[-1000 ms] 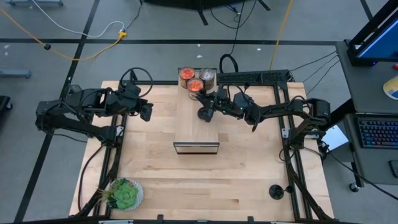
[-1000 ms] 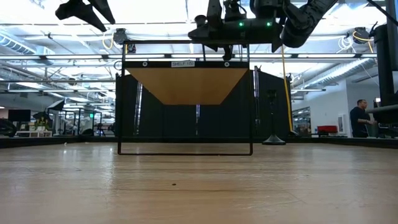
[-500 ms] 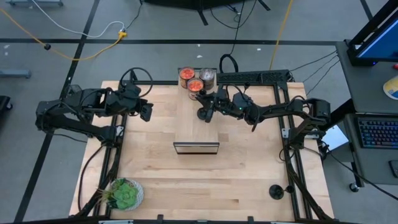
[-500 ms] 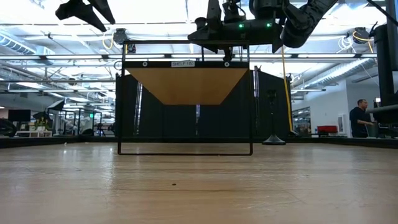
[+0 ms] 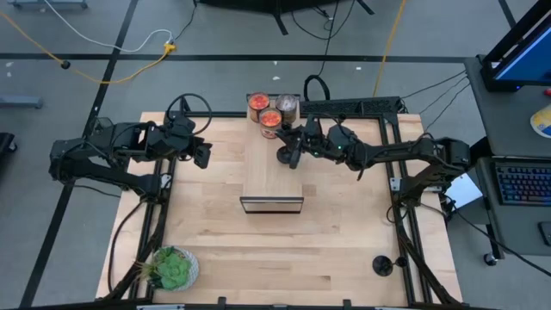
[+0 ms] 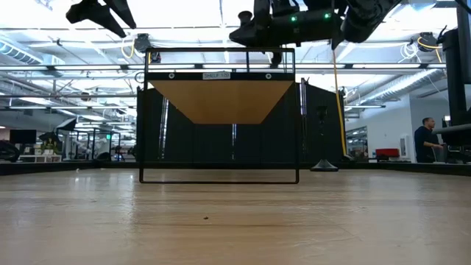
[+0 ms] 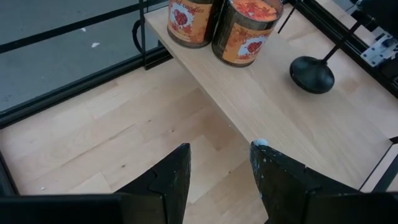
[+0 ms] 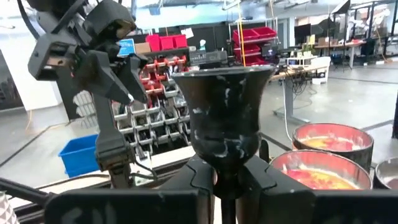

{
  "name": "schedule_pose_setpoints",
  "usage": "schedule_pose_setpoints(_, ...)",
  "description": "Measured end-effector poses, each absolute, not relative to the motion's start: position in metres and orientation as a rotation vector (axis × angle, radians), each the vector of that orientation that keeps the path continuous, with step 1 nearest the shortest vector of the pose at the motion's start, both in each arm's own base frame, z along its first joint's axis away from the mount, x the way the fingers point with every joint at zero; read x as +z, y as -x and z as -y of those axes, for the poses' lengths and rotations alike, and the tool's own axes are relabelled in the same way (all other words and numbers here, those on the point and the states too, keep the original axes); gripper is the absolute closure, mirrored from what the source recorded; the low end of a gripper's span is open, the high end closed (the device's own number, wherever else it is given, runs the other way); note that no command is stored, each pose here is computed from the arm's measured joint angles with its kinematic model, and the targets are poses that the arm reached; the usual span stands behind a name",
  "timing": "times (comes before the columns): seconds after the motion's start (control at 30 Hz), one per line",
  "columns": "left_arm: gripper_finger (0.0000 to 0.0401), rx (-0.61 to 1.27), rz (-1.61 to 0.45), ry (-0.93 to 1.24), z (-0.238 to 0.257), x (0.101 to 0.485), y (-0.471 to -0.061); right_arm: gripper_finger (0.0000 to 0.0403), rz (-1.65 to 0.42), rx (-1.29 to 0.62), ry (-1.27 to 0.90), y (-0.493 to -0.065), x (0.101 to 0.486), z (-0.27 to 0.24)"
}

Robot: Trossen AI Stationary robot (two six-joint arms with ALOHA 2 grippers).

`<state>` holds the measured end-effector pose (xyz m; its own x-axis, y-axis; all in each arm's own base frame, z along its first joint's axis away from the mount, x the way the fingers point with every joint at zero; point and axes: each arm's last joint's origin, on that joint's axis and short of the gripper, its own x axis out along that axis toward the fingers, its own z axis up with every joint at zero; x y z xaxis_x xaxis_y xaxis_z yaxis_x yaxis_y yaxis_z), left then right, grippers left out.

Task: Pick & Place candle stick holders
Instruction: Put the left black candle holder on the shelf

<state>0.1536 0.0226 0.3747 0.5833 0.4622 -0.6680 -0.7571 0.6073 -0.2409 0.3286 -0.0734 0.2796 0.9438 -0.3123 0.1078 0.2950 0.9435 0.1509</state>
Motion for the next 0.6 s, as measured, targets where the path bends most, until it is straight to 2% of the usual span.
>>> schedule_pose_setpoints(0.6,0.0229,0.755,-0.595,0.550,-0.0225,0.3747,-0.1536,0.0370,0.055,-0.349,-0.142,-0.3300,0.2717,0.0697)
